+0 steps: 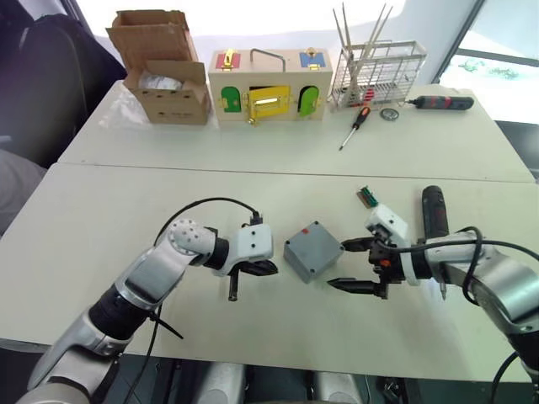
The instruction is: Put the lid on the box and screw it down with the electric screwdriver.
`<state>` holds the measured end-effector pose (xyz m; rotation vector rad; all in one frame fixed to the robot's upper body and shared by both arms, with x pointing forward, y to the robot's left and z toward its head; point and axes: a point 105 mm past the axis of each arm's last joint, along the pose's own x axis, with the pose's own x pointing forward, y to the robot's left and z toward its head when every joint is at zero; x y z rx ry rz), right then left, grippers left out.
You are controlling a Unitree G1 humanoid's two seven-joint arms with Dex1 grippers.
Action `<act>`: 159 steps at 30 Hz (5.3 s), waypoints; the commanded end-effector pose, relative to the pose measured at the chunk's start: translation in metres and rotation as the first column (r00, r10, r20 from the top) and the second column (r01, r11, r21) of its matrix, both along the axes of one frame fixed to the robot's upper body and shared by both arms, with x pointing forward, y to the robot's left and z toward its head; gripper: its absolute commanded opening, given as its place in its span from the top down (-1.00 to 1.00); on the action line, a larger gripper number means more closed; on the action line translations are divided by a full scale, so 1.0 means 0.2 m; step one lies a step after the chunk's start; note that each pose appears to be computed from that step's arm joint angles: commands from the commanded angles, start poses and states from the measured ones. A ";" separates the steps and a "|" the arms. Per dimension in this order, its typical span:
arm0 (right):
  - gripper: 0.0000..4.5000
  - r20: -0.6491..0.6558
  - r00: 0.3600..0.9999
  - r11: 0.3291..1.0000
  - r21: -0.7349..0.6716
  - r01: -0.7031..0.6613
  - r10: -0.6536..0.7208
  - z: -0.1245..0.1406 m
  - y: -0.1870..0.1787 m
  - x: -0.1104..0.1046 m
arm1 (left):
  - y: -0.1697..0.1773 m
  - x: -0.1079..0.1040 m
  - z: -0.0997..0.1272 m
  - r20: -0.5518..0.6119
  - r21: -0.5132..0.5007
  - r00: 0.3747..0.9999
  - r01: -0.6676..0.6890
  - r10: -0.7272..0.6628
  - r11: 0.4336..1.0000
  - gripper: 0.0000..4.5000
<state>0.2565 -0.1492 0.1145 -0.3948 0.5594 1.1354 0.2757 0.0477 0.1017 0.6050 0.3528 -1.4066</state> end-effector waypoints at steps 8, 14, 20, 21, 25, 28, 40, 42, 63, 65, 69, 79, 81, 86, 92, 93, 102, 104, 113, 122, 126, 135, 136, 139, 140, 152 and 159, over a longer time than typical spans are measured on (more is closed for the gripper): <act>-0.99 -0.045 0.997 0.998 0.035 -0.061 0.062 -0.01 0.09 -0.09 | -0.04 0.15 0.00 0.097 -0.019 0.991 -0.088 0.089 0.996 1.00; -0.99 -0.039 0.999 0.998 0.052 -0.030 0.032 -0.02 0.10 -0.08 | -0.06 0.15 0.01 0.100 -0.030 0.991 -0.082 0.084 0.996 1.00; -0.99 -0.029 1.000 0.999 0.041 -0.008 0.009 -0.03 0.08 -0.06 | -0.06 0.16 0.02 0.108 -0.031 0.990 -0.088 0.091 0.996 1.00; -0.99 -0.028 1.000 0.999 0.042 -0.006 0.007 -0.02 0.07 -0.06 | -0.06 0.16 0.02 0.109 -0.031 0.990 -0.090 0.093 0.995 1.00; -0.99 -0.016 0.999 0.999 0.021 0.034 -0.033 0.00 0.03 -0.04 | -0.05 0.16 0.03 0.118 -0.037 0.988 -0.101 0.104 0.994 1.00; -0.99 0.006 0.992 0.991 0.039 0.125 -0.125 0.09 -0.06 0.00 | 0.00 0.14 0.05 0.124 -0.029 0.987 -0.100 0.103 0.995 1.00; -0.99 0.020 0.877 0.783 0.460 0.418 -0.480 0.42 -0.34 0.21 | 0.04 0.17 0.40 0.061 -0.319 0.978 -0.169 0.198 0.933 1.00; -0.99 0.057 0.843 0.757 0.475 0.448 -0.534 0.42 -0.35 0.28 | 0.01 0.16 0.42 0.068 -0.332 0.980 -0.155 0.188 0.930 1.00; -0.68 0.252 0.726 0.758 0.359 0.544 -0.640 0.13 -0.40 0.57 | -0.02 0.14 0.39 0.071 -0.336 0.978 -0.160 0.194 0.928 1.00; -0.68 0.250 0.713 0.746 0.364 0.558 -0.655 0.12 -0.42 0.57 | -0.03 0.14 0.39 0.071 -0.336 0.978 -0.161 0.195 0.928 1.00; -0.27 0.241 0.712 0.741 0.369 0.561 -0.659 0.12 -0.42 0.57 | -0.04 0.14 0.38 0.071 -0.336 0.979 -0.158 0.192 0.929 1.00; -0.13 0.233 0.697 0.725 0.373 0.579 -0.678 0.10 -0.42 0.59 | -0.04 0.14 0.38 0.077 -0.328 0.978 -0.158 0.193 0.931 1.00; -0.13 0.234 0.698 0.725 0.374 0.578 -0.677 0.10 -0.42 0.59 | -0.04 0.14 0.38 0.078 -0.326 0.978 -0.159 0.194 0.932 1.00; -0.13 0.241 0.693 0.723 0.376 0.579 -0.680 0.10 -0.42 0.61 | -0.03 0.14 0.38 0.079 -0.321 0.977 -0.163 0.198 0.933 1.00; 0.91 0.245 0.681 0.712 0.398 0.578 -0.690 0.13 -0.42 0.62 | -0.04 0.14 0.37 0.075 -0.319 0.977 -0.165 0.199 0.933 1.00; 0.96 0.245 0.680 0.711 0.399 0.579 -0.691 0.13 -0.42 0.62 | -0.04 0.14 0.37 0.075 -0.319 0.977 -0.165 0.199 0.933 1.00; 0.96 0.241 0.679 0.709 0.395 0.584 -0.693 0.12 -0.42 0.62 | -0.05 0.14 0.37 0.077 -0.321 0.977 -0.166 0.200 0.932 1.00; 0.96 0.242 0.676 0.705 0.406 0.581 -0.696 0.13 -0.42 0.61 | -0.05 0.15 0.37 0.076 -0.322 0.977 -0.167 0.201 0.932 1.00; 0.96 0.255 0.659 0.690 0.451 0.566 -0.707 0.23 -0.42 0.58 | -0.04 0.15 0.36 0.070 -0.320 0.977 -0.168 0.200 0.932 1.00; 0.96 0.330 0.678 0.738 0.466 0.489 -0.657 0.37 -0.39 0.50 | -0.03 0.14 0.36 0.074 -0.314 0.978 -0.162 0.194 0.935 1.00; 0.96 0.348 0.773 0.819 0.446 0.361 -0.530 0.45 -0.27 0.34 | 0.01 0.07 0.36 0.052 -0.288 0.988 -0.125 0.146 0.949 1.00; 0.96 0.241 0.930 0.910 0.376 0.175 -0.278 0.35 0.02 0.06 | 0.06 -0.08 0.34 -0.010 -0.225 1.000 -0.007 0.005 0.974 1.00; 0.96 0.232 0.933 0.910 0.376 0.174 -0.275 0.34 0.03 0.06 | 0.06 -0.09 0.34 -0.014 -0.221 1.000 0.000 -0.003 0.975 1.00; 0.96 0.208 0.943 0.911 0.377 0.167 -0.259 0.32 0.06 0.05 | 0.06 -0.10 0.33 -0.023 -0.214 1.000 0.005 -0.010 0.977 1.00; 0.96 0.205 0.945 0.912 0.375 0.164 -0.254 0.32 0.06 0.05 | 0.06 -0.10 0.32 -0.024 -0.215 1.000 0.004 -0.009 0.977 1.00; 0.96 0.192 0.953 0.928 0.335 0.163 -0.236 0.28 0.04 0.07 | 0.05 -0.09 0.32 -0.021 -0.227 1.000 -0.022 0.017 0.974 1.00; 0.96 0.195 0.950 0.929 0.331 0.169 -0.242 0.26 0.04 0.09 | 0.05 -0.08 0.32 -0.014 -0.230 1.000 -0.028 0.025 0.973 1.00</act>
